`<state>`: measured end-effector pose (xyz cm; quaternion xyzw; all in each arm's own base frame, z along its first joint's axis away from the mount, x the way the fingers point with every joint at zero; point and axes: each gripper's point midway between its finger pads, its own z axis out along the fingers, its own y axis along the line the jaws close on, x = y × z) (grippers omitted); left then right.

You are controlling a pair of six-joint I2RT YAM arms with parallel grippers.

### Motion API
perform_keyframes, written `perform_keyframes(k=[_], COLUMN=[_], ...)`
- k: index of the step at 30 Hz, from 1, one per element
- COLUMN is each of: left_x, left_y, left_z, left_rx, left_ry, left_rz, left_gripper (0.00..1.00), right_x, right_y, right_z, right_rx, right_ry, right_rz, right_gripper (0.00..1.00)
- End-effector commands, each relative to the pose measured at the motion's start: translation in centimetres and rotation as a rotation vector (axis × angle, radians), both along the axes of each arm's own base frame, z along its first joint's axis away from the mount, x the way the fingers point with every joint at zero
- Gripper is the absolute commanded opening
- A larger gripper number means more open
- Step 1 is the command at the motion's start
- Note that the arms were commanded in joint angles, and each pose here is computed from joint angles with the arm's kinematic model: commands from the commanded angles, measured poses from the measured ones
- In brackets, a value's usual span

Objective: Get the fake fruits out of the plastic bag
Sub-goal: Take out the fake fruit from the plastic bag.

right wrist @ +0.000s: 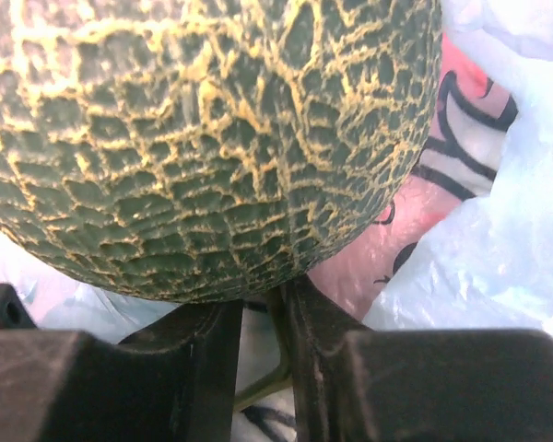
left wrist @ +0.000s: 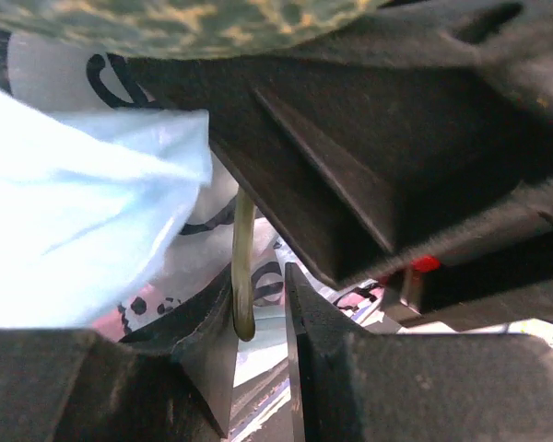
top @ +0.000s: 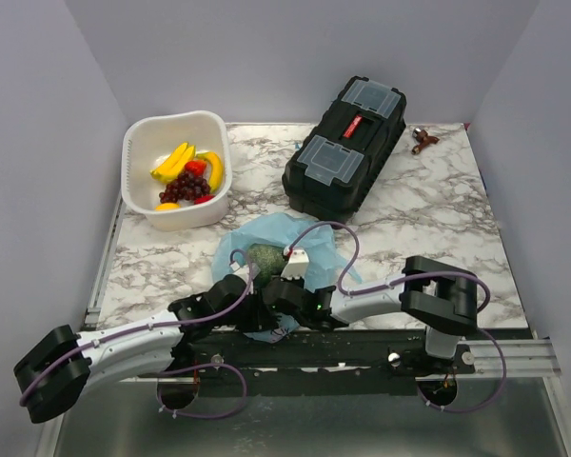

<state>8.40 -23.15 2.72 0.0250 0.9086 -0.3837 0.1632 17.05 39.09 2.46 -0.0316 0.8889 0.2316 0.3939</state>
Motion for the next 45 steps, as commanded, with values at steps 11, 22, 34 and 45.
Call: perform_keyframes(k=[11,22,34,45], left_x=[0.6,1.3,4.0,2.7], left_y=[1.0,1.3,2.4,1.2], left_z=[2.4,3.6,10.0,16.8], left_rx=[-0.04,-0.054,-0.108,-0.346], left_ry=[-0.074,-0.11,-0.313,-0.394], left_rz=[0.059,0.096,0.191,0.125], left_gripper=[0.24,0.24,0.44,0.73], right_x=[1.3,-0.5,-3.2,-2.4], right_y=[-3.9,0.1,-0.2,-2.4], right_z=[0.6,9.9,18.5,18.2], right_rx=[-0.215,0.132,0.49,0.604], right_ry=[-0.147,-0.141,-0.051,-0.01], right_rz=[0.021,0.173,0.227,0.126], right_gripper=[0.01,0.01,0.01,0.01])
